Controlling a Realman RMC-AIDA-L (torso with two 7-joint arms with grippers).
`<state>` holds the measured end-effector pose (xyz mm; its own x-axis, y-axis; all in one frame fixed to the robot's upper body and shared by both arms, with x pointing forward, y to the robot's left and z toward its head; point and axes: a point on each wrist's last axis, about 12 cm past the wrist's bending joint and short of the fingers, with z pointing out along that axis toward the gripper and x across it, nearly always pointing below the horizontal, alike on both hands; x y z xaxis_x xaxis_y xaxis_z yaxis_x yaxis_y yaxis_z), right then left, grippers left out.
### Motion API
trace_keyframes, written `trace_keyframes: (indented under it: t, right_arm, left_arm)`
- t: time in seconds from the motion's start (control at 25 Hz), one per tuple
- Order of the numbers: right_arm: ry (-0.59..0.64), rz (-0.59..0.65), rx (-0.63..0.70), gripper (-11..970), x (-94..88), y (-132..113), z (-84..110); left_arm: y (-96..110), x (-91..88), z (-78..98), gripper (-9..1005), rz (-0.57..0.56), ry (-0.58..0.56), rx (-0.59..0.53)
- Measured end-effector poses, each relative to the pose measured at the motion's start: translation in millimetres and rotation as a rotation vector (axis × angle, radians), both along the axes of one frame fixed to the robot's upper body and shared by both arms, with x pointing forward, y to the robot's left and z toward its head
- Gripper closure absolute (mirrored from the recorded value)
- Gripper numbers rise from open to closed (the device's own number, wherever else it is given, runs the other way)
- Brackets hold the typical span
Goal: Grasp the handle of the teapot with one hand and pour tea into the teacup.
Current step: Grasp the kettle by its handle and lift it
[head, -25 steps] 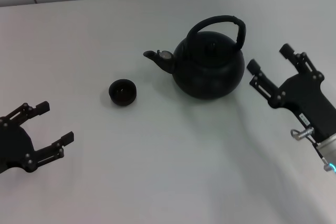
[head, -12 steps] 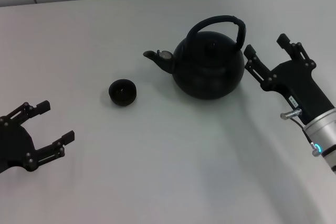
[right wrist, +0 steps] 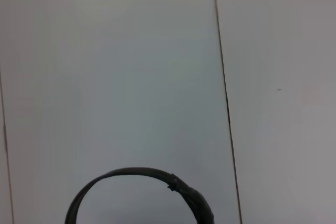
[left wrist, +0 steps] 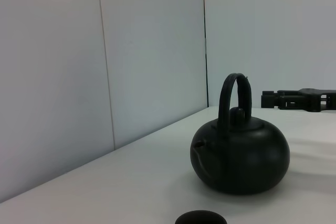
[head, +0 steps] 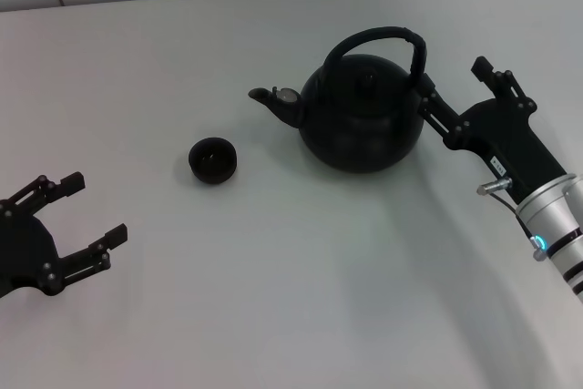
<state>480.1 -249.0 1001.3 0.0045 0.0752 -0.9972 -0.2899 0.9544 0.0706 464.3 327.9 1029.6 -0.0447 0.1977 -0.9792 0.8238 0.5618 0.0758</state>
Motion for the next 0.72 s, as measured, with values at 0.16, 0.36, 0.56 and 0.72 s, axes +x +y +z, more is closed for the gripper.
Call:
trace_keyframes:
  t: [0.16, 0.36, 0.56, 0.72]
  right_arm:
    - [-0.003, -0.007, -0.003, 139, 2.9, -1, 1.0]
    - [0.001, -0.003, -0.011, 139, 8.6, -1, 2.1]
    - [0.006, 0.002, -0.023, 140, 14.2, 0, 3.0]
    - [0.006, 0.006, -0.033, 140, 18.9, 0, 4.1]
  left_arm:
    - [0, -0.2, -0.1, 149, 0.001, 0.0, 0.0]
    - [0, -1.0, -0.1, 148, 0.001, 0.0, -0.002]
    - [1, -2.2, -0.3, 148, 0.005, 0.001, -0.005]
    - [2, -2.5, -0.3, 148, 0.013, -0.001, -0.008]
